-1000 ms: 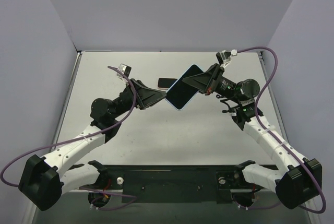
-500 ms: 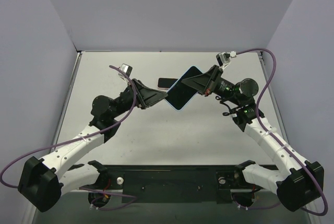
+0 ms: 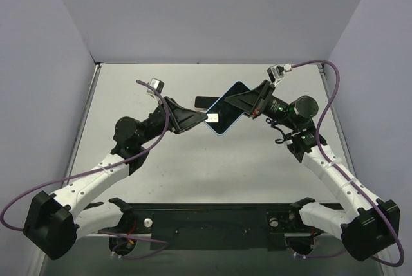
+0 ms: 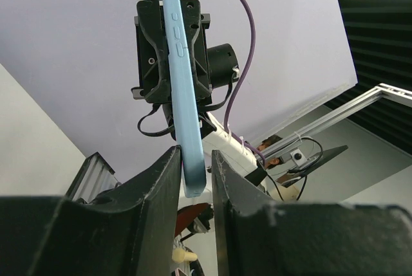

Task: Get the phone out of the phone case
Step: Remove the phone case from the phone.

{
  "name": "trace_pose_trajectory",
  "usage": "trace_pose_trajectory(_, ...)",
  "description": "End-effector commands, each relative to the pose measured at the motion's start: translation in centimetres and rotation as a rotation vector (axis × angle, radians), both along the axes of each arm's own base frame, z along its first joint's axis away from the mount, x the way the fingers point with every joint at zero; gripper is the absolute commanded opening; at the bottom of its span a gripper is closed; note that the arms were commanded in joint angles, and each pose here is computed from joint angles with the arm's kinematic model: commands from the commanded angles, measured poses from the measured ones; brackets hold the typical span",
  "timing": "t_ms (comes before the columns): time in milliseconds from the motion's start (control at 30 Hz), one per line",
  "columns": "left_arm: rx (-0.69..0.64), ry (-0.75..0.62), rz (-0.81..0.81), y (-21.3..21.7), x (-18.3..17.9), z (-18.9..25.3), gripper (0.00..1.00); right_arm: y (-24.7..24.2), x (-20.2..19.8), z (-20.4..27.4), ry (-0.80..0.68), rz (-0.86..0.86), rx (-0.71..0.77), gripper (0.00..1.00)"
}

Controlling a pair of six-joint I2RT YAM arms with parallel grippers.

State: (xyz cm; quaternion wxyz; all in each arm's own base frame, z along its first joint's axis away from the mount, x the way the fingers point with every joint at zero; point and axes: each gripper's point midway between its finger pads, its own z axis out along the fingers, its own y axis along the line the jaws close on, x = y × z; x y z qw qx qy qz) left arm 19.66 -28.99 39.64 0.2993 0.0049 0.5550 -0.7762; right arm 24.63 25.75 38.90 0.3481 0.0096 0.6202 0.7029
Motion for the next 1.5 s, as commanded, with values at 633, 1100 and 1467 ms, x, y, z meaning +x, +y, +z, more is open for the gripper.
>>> trace_pose_trajectory(633, -0.38, -0.763, -0.109, 3.9, -9.7, 11.5, 0.0, -1.1, 0.4, 6.1, 0.068, 0.121, 0.323, 0.0)
trace_pose_trajectory(1100, -0.277, -0.672, -0.091, 0.6, -5.3, 6.7, 0.0, -3.8, -4.3, 13.9, -0.008, 0.305, 0.608, 0.0)
trace_pose_trajectory(1467, -0.171, -0.519, -0.05, -1.5, -1.4, 1.7, 0.0, -5.0, -7.2, 17.7, -0.067, 0.379, 0.712, 0.0)
